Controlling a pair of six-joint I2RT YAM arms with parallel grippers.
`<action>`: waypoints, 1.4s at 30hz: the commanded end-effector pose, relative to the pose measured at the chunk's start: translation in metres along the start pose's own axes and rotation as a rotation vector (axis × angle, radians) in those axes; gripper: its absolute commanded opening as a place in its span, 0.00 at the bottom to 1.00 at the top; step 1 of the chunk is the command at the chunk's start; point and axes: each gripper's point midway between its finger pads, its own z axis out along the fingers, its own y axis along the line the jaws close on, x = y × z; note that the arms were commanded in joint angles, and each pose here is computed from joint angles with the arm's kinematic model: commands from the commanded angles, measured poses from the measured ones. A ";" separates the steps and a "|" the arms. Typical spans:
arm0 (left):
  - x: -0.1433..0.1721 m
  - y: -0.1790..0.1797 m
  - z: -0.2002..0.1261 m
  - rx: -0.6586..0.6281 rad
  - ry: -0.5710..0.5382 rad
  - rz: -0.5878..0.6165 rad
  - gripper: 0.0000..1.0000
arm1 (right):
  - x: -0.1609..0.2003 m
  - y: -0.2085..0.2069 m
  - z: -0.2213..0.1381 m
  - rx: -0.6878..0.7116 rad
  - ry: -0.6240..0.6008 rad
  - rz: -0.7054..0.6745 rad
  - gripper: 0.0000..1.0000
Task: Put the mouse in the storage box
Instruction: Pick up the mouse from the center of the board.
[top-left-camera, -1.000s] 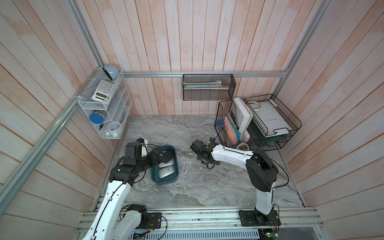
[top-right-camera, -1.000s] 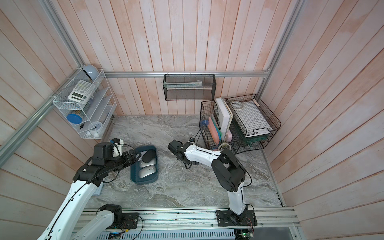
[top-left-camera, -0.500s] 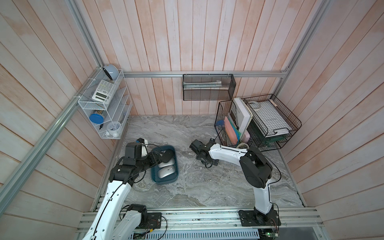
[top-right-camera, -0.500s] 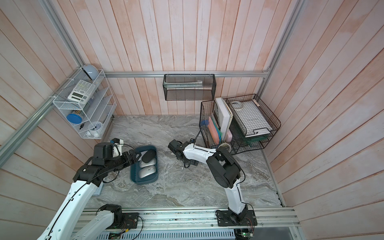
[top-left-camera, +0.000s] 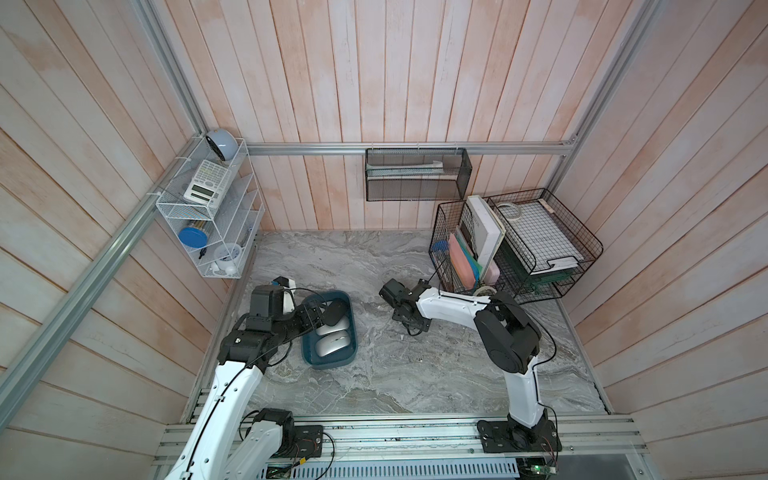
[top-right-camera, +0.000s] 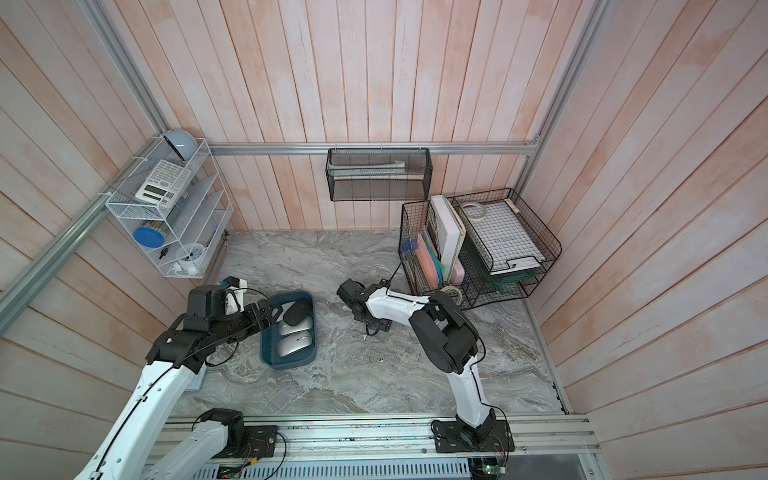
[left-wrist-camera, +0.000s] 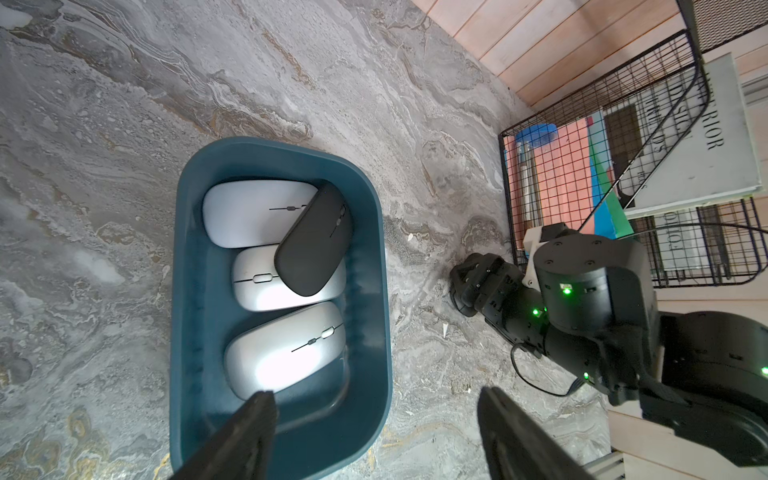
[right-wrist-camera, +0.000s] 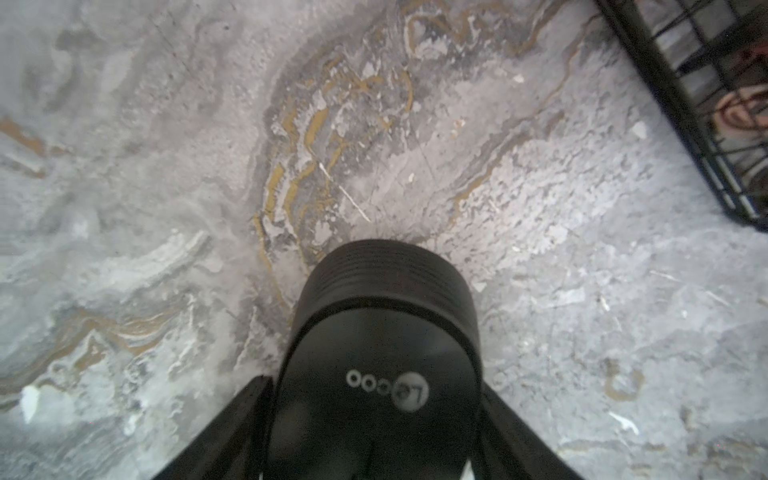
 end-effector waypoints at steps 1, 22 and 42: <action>0.003 0.001 0.001 0.009 0.002 0.016 0.82 | 0.022 -0.013 0.014 0.035 0.067 -0.042 0.72; 0.005 -0.008 0.003 0.064 0.022 0.003 0.82 | 0.007 -0.030 -0.038 -0.180 -0.090 -0.556 0.47; 0.039 -0.088 0.012 0.448 0.223 0.040 0.79 | 0.042 -0.031 -0.162 -0.790 -0.263 -1.032 0.48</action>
